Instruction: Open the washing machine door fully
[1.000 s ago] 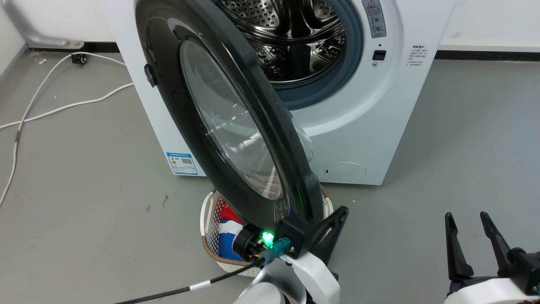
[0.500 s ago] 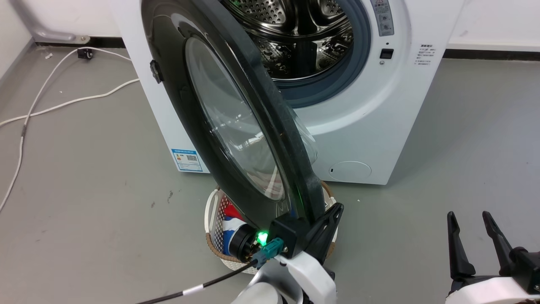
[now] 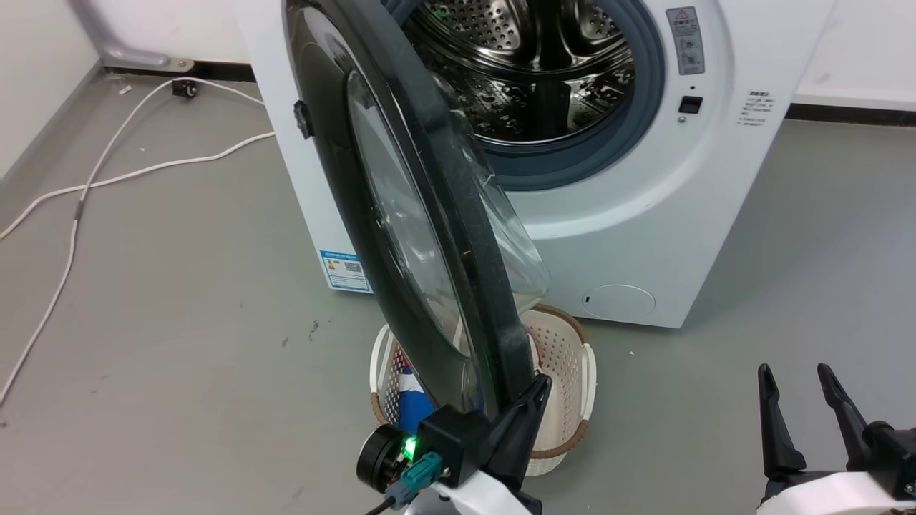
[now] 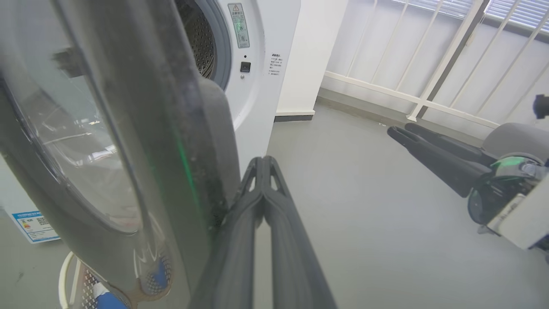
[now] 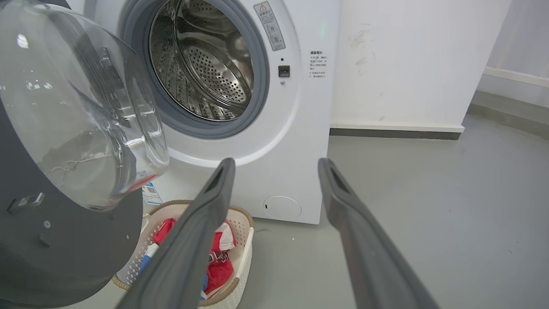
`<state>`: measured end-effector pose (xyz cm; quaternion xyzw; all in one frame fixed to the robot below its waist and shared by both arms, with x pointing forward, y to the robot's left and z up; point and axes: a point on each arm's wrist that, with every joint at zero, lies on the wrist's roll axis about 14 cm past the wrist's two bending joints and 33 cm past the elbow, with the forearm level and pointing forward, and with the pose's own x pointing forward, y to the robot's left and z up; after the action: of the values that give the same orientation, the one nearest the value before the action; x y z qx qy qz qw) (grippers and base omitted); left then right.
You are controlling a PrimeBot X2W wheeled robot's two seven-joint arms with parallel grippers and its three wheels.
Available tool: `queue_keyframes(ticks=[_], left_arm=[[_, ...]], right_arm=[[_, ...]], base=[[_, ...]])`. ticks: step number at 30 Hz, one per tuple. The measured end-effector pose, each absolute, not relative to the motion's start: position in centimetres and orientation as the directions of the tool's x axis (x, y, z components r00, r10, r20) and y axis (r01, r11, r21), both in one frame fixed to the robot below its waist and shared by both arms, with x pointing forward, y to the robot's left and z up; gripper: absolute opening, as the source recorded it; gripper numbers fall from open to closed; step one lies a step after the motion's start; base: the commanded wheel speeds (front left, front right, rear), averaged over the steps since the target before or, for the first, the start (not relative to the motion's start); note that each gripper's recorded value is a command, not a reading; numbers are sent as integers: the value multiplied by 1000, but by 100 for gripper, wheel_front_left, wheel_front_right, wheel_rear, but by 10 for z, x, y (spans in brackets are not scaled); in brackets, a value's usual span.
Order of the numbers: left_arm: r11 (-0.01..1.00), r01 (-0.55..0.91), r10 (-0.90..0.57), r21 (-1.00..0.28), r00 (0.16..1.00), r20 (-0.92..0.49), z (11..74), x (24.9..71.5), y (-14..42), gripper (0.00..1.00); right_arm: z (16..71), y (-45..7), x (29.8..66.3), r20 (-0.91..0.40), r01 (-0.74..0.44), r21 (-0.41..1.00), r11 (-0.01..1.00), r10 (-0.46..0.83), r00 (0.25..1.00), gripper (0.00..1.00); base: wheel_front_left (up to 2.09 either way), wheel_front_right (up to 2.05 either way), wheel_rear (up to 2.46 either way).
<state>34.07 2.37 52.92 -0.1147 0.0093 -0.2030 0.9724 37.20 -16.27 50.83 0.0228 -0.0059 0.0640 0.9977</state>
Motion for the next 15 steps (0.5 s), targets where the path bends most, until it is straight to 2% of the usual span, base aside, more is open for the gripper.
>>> queue_keyframes(ticks=[15], left_arm=[[966, 131, -119, -223, 991, 68, 542, 327, 99, 0]], right_arm=[[507, -130, 386, 10, -222, 47, 974, 222, 975, 100]], base=[[0, 0, 0]])
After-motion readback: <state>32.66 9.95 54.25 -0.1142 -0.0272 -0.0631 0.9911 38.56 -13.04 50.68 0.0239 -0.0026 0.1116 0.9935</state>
